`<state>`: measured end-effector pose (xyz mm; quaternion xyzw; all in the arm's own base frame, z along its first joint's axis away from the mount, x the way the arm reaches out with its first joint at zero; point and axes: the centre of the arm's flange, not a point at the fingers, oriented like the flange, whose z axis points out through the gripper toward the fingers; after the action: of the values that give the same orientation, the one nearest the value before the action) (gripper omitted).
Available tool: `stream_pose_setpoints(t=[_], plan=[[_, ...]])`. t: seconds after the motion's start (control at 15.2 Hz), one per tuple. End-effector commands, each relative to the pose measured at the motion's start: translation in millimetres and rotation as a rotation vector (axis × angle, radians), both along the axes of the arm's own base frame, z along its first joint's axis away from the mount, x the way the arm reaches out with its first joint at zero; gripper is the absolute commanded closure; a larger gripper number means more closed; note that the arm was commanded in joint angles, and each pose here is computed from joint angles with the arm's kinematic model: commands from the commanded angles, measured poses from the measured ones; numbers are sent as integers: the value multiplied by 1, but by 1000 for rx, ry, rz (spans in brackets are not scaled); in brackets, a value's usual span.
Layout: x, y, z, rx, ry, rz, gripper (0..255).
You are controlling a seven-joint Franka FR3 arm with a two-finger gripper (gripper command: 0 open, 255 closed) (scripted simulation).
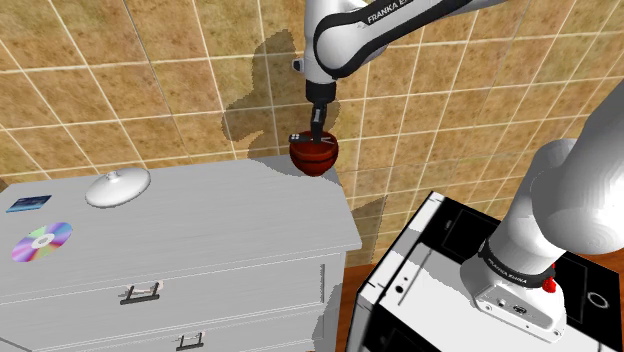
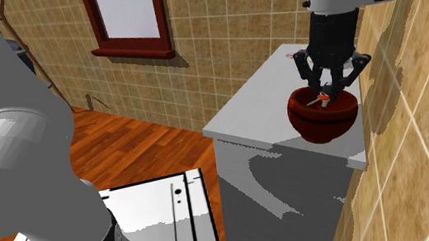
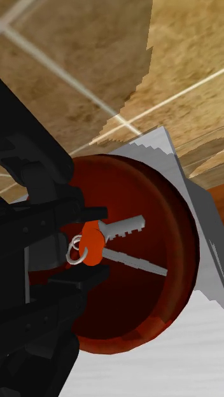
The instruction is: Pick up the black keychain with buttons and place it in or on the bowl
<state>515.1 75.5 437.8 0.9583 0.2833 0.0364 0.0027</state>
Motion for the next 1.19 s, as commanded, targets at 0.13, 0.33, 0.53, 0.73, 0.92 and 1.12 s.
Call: stream_pose_setpoints(t=[0.13,0.33,0.53,0.73,0.92,1.12], plan=[[0,0,0,0,0,0,0],[0,0,0,0,0,0,0],[-2,-1,26,0,0,0,0],[-4,-1,50,0,0,0,0],[-4,-1,50,0,0,0,0],[-4,-1,50,0,0,0,0]])
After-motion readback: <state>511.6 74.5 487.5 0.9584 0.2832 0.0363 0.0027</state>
